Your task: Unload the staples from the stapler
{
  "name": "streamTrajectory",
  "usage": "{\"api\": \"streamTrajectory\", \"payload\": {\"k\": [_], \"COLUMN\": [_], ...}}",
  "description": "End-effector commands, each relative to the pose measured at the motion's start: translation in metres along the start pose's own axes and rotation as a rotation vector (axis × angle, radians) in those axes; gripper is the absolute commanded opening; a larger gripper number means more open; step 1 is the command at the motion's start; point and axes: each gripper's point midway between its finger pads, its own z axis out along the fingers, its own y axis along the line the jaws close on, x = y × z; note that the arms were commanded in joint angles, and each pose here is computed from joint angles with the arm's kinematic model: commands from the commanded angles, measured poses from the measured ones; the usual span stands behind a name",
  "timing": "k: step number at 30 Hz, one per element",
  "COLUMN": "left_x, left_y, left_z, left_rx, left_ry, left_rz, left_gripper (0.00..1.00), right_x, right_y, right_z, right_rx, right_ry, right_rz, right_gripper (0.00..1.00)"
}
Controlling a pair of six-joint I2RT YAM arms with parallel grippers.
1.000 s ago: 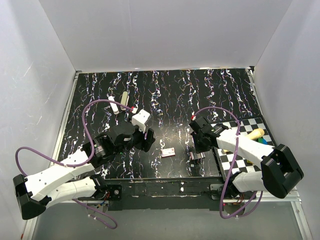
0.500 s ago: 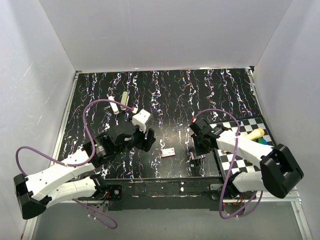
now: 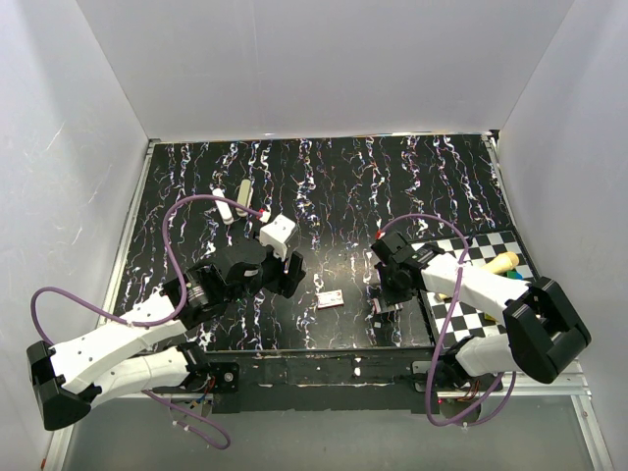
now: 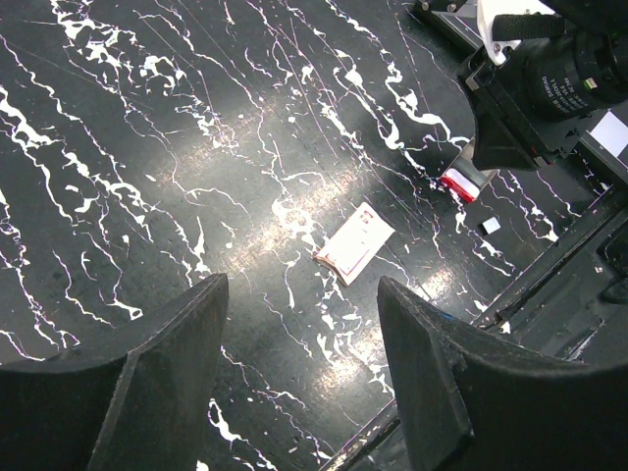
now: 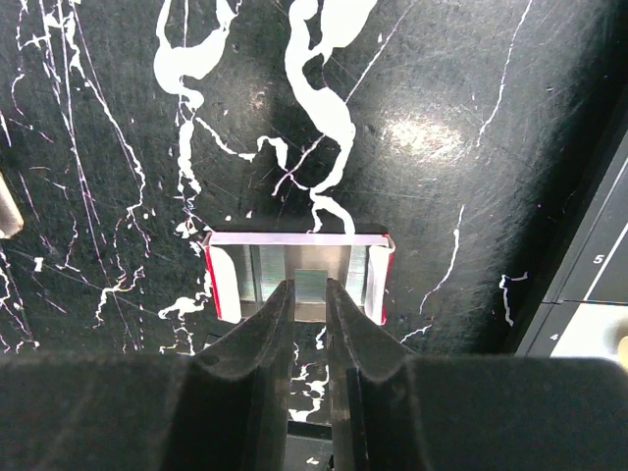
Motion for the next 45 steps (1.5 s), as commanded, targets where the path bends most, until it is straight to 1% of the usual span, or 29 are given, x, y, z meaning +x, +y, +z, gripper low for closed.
{"api": "streamTrajectory", "payload": {"k": [1, 11, 14, 20, 24, 32, 34, 37, 41, 45], "left_x": [-0.001, -0.001, 0.001, 0.0, -0.001, -0.002, -0.002, -0.003, -0.004, -0.004], "left_y": [0.002, 0.002, 0.002, 0.002, 0.002, 0.003, 0.003, 0.003, 0.003, 0.004], "left_z": [-0.001, 0.001, 0.001, 0.001, 0.001, -0.002, -0.003, -0.004, -0.006, -0.007], "left_rx": [-0.008, -0.006, -0.008, -0.01, -0.007, -0.008, -0.007, -0.006, -0.008, -0.01], "left_ry": [-0.01, -0.007, -0.004, -0.004, -0.007, -0.016, -0.021, -0.025, -0.032, -0.032], "left_rz": [-0.009, -0.008, -0.007, -0.007, -0.008, -0.015, -0.016, -0.017, -0.02, -0.021], "left_gripper": [0.62, 0.62, 0.62, 0.62, 0.62, 0.62, 0.62, 0.63, 0.63, 0.63], "right_x": [-0.013, -0.016, -0.019, -0.028, -0.032, -0.011, -0.001, 0.01, 0.023, 0.038], "right_y": [0.0, 0.0, -0.001, -0.001, 0.009, 0.031, 0.041, 0.051, 0.061, 0.063], "right_z": [-0.002, -0.002, -0.004, -0.022, -0.041, -0.055, -0.059, -0.063, -0.063, -0.054], "right_rx": [0.004, 0.009, 0.013, 0.007, -0.07, -0.202, -0.264, -0.306, -0.309, -0.257], "right_ry": [-0.038, -0.045, -0.054, -0.105, -0.135, -0.097, -0.076, -0.06, -0.039, 0.021], "right_rz": [0.022, 0.027, 0.022, 0.027, 0.018, -0.055, -0.095, -0.165, -0.255, -0.292], "right_gripper": [0.25, 0.34, 0.36, 0.36, 0.38, 0.38, 0.38, 0.38, 0.38, 0.38]}}
